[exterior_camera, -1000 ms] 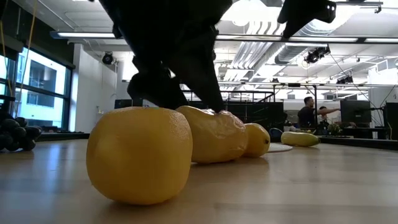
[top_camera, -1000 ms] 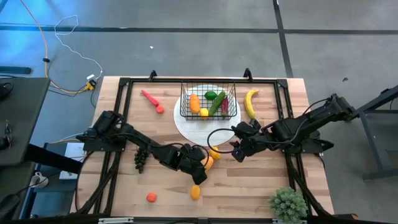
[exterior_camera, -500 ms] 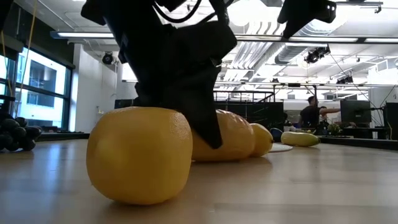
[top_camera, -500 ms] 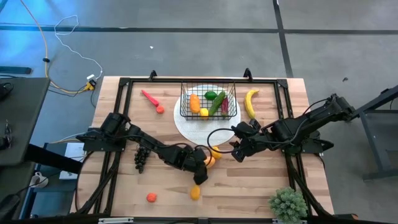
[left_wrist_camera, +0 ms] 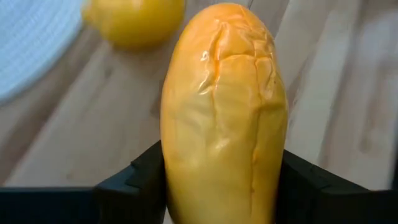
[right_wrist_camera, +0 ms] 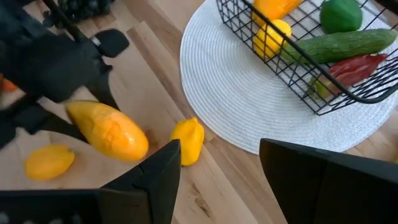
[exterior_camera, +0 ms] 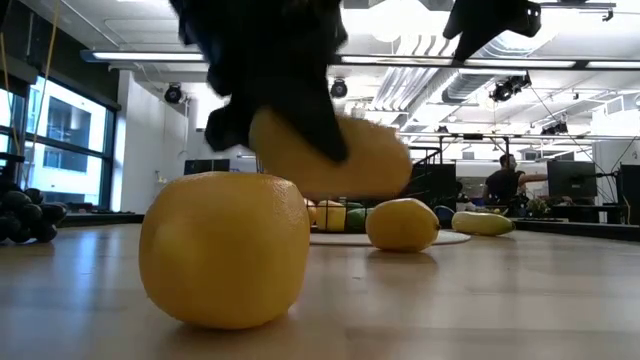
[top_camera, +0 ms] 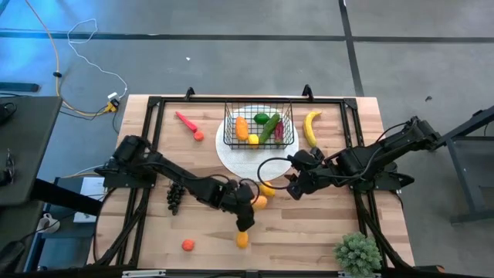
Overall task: Build produce basket
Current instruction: Put the yellow mango into the black wire basket
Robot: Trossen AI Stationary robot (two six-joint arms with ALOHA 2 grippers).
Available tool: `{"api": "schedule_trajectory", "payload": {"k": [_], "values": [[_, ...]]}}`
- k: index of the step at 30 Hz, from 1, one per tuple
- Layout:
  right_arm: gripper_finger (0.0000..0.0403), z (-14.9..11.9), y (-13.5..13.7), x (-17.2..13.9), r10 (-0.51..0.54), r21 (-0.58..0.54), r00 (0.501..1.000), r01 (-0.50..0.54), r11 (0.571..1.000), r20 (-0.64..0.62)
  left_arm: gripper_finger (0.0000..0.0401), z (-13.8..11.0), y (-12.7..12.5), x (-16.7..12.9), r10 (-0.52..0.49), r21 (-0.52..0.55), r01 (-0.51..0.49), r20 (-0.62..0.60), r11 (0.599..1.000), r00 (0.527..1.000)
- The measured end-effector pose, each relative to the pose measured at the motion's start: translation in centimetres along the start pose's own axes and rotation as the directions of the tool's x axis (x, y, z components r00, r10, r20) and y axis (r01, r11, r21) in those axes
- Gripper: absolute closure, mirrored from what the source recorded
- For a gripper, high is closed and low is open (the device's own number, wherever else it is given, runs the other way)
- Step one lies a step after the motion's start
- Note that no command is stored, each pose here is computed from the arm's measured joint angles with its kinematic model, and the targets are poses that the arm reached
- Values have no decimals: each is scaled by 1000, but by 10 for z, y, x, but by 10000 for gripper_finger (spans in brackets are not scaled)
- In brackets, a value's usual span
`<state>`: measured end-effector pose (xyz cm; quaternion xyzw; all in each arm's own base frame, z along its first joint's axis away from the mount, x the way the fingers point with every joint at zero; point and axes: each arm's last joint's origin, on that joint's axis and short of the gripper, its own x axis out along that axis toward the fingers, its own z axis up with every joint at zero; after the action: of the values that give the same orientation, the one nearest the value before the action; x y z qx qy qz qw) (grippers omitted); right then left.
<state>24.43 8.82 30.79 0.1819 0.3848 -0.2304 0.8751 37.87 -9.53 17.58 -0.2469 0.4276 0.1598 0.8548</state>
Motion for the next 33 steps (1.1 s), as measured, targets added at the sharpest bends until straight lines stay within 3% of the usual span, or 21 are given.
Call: {"api": "schedule_trajectory", "payload": {"k": [9,17,24,33], "values": [[203,15,-15,8,-137,152,985,120,981,101,204,47,23,-57,45,-13,-44,212,999,976],[203,53,-47,14,-330,218,922,286,933,203,203,96,77,-95,187,-86,-167,364,982,912],[203,91,-79,8,-419,184,880,384,905,223,202,123,130,-103,326,-115,-306,381,945,865],[203,126,-120,-5,-491,152,843,468,871,218,186,139,175,-105,425,-194,-379,362,905,829]]}}
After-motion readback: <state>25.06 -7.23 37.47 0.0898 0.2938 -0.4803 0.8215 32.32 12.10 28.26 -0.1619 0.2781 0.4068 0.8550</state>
